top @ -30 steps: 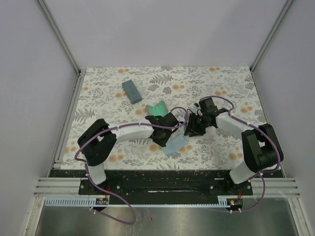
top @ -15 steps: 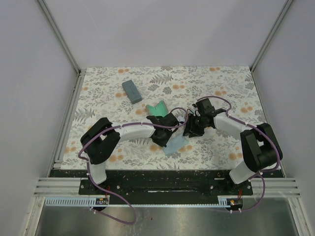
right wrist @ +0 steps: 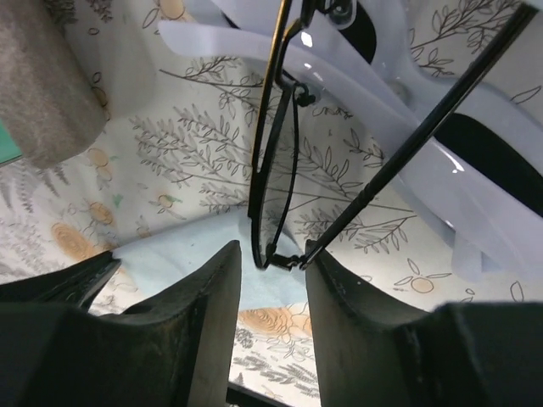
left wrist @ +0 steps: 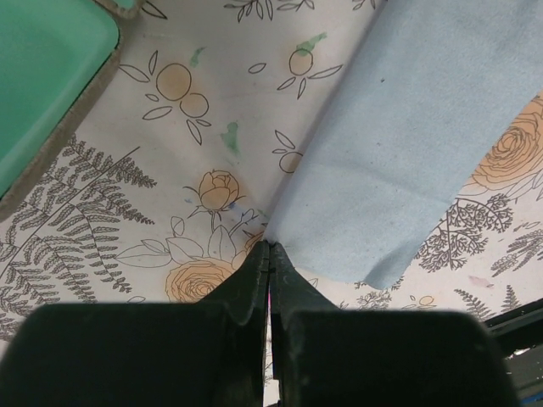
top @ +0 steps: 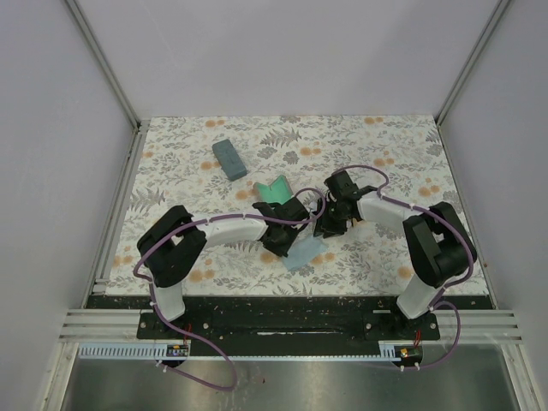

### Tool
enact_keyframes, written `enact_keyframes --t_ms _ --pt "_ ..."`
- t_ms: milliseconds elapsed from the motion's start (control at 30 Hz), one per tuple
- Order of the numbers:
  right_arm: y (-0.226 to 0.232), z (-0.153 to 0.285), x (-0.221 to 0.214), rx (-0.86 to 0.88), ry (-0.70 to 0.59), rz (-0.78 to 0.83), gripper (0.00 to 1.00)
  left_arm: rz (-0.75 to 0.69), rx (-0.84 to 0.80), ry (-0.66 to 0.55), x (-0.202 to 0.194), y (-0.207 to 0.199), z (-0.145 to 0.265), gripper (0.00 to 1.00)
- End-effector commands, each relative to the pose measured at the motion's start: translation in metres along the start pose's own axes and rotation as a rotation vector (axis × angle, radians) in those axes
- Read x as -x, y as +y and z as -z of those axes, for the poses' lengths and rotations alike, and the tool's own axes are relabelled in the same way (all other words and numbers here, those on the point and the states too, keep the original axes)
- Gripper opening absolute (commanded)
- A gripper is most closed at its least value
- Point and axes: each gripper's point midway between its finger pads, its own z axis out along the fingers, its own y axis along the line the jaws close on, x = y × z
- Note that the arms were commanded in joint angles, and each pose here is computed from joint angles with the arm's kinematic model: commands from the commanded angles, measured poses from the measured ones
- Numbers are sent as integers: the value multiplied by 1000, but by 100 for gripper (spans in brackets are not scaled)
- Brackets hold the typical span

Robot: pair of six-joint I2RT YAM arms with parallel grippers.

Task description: Organize the sunglasses

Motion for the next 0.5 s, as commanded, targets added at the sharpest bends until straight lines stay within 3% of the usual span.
enact_keyframes --t_ms 0,467 --pt "2 -6 18 -50 -66 24 44 -9 -14 -12 -2 0 11 0" --pt "0 -25 -2 -94 -43 68 40 -7 -26 -24 3 -3 9 0"
